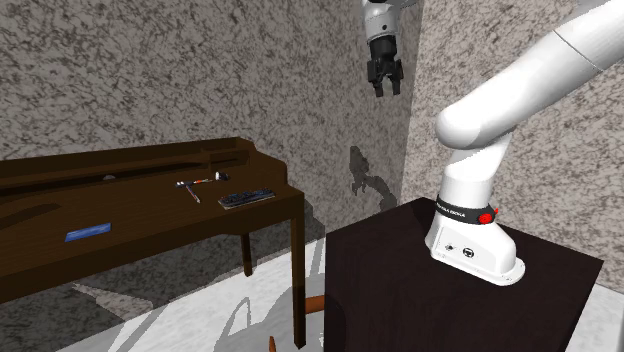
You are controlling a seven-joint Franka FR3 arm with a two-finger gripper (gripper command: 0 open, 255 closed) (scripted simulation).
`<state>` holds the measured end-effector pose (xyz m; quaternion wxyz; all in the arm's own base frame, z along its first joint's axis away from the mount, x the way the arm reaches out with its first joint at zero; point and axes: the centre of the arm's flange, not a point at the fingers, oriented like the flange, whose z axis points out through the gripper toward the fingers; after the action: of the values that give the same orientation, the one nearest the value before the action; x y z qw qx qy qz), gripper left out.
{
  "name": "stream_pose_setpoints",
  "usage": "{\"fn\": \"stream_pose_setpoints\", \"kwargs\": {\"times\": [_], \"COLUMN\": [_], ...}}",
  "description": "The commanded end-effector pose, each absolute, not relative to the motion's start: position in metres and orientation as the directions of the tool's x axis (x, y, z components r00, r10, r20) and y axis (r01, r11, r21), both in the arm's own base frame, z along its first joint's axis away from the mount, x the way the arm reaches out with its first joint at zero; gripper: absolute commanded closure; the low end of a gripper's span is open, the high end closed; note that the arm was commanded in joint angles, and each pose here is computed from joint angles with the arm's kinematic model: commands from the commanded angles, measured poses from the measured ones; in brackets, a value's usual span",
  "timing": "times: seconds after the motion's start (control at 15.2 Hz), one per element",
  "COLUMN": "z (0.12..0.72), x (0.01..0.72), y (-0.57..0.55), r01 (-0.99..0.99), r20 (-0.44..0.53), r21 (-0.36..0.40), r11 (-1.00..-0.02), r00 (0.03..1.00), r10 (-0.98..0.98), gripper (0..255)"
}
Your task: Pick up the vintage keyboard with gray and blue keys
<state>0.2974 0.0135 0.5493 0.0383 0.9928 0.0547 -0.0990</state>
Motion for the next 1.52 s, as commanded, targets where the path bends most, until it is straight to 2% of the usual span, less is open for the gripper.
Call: {"fn": "stream_pose_setpoints", "kwargs": {"times": [0.0,0.73,1.45], "z": [0.549,0.474,0.404], "x": [0.297,0.382,0.436], "y": [0.013,0.089,0.192], "r01": [0.116,0.478,0.768], "r20": [-0.201,-0.137,-0.079], "r21": [0.065,0.069,0.096], "r11": [-0.991,-0.876,-0.633], "r00": [0.974,0.874,0.64], "r10": [0.101,0.466,0.765], "gripper": [0,0,0]}}
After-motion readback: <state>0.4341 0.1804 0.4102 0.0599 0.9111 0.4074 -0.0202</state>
